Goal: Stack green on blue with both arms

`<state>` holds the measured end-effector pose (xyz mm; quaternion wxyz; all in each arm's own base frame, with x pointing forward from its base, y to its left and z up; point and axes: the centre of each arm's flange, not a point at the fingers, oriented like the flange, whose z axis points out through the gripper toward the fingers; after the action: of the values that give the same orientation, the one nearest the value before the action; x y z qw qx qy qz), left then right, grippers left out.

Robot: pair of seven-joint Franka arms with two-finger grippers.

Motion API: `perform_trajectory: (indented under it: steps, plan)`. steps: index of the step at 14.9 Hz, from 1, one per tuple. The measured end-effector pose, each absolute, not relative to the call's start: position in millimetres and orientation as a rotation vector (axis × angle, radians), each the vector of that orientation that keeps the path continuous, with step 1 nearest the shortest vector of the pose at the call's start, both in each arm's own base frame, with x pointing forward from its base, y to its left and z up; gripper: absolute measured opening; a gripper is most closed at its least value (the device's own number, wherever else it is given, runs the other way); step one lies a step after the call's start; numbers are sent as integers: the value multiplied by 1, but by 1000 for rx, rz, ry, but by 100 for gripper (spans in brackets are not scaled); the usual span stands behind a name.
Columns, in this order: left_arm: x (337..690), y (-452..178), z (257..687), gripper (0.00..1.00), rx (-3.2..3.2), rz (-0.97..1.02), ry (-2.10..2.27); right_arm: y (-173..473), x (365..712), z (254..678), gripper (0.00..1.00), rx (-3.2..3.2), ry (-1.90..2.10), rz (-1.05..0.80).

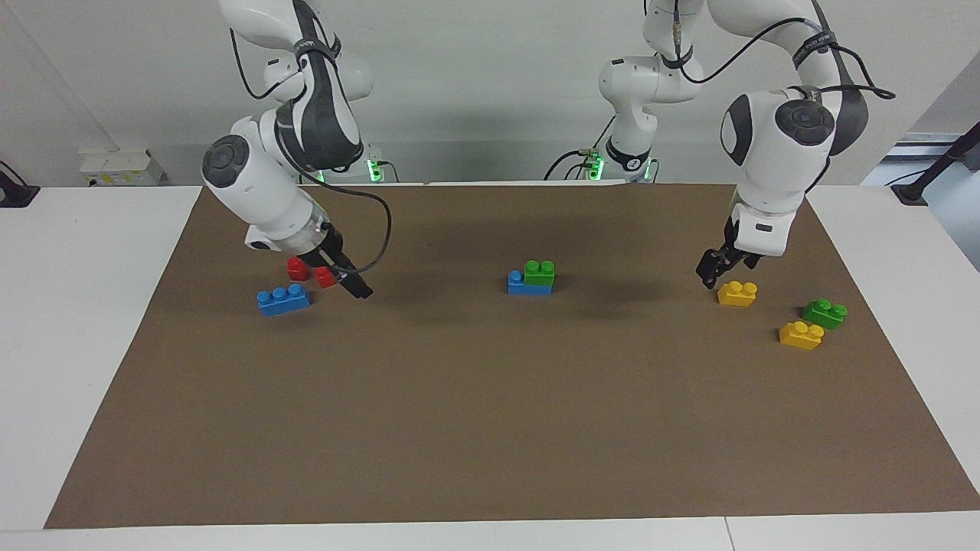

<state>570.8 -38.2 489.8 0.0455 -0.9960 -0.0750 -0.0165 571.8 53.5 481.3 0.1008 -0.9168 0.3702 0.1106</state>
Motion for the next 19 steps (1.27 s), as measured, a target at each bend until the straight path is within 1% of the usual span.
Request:
perform_trajectory:
  steps: [4,6,10,11,13,15,19]
  plan:
    - [573,-30,527,100,-3088,-21,-142,36,549,547,100,-2885,845,229]
    - [571,-32,543,100,-3090,-1,-127,29,538,569,100,-2952,742,191]
    - [565,-34,575,100,-3090,57,-19,15,532,575,100,-2971,671,210]
    - [563,-34,583,100,-3089,66,2,14,532,576,100,-2987,606,205]
    - [561,-34,596,100,-3093,75,18,8,531,579,100,-3078,306,183]
    - [560,-34,599,100,-3099,74,19,2,531,585,100,-3116,94,176]
    - [560,-35,599,100,-3101,76,23,1,531,591,100,-3121,31,158]
